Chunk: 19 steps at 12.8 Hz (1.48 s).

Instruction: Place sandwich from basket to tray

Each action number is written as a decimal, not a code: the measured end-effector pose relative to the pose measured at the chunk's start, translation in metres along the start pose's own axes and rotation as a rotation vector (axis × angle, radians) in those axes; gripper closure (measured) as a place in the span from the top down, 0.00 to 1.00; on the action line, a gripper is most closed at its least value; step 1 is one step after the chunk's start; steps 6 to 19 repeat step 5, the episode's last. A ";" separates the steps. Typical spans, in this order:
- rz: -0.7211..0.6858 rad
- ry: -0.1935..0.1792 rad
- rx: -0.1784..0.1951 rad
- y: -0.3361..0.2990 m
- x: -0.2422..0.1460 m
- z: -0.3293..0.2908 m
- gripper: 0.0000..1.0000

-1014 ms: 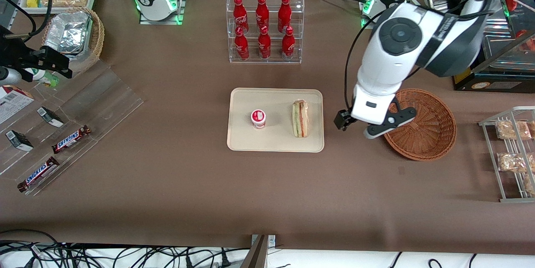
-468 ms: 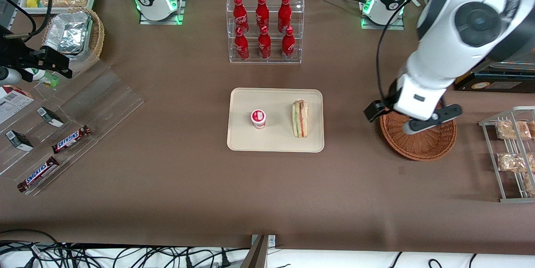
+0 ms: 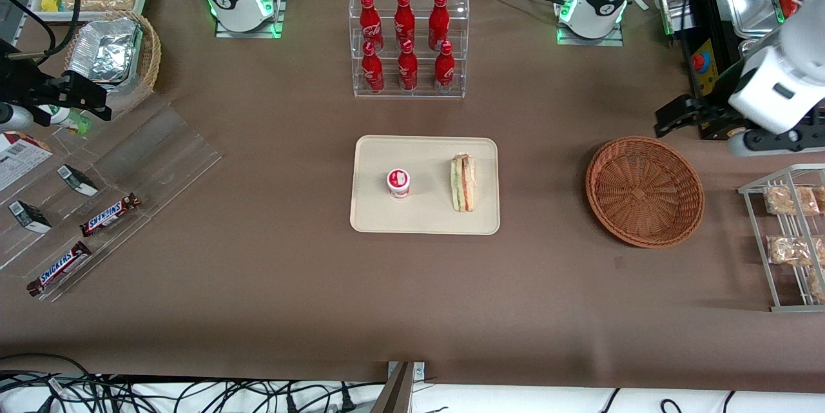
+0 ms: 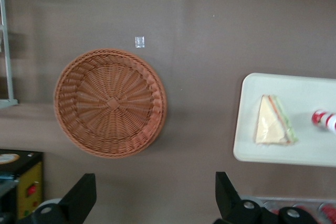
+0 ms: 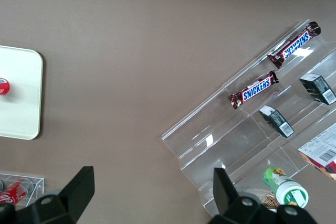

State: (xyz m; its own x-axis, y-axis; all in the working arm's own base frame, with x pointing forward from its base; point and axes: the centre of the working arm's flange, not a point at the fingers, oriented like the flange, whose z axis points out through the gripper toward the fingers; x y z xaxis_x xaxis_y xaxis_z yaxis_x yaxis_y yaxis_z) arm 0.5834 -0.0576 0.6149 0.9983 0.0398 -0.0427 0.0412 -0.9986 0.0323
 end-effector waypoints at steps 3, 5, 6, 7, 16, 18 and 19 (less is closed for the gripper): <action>0.126 -0.011 0.007 -0.026 -0.004 -0.006 1.00; 0.149 -0.013 0.007 -0.026 -0.005 -0.006 1.00; 0.149 -0.013 0.007 -0.026 -0.005 -0.006 1.00; 0.149 -0.013 0.007 -0.026 -0.005 -0.006 1.00; 0.149 -0.013 0.007 -0.026 -0.005 -0.006 1.00; 0.149 -0.013 0.007 -0.026 -0.005 -0.006 1.00; 0.149 -0.013 0.007 -0.026 -0.005 -0.006 1.00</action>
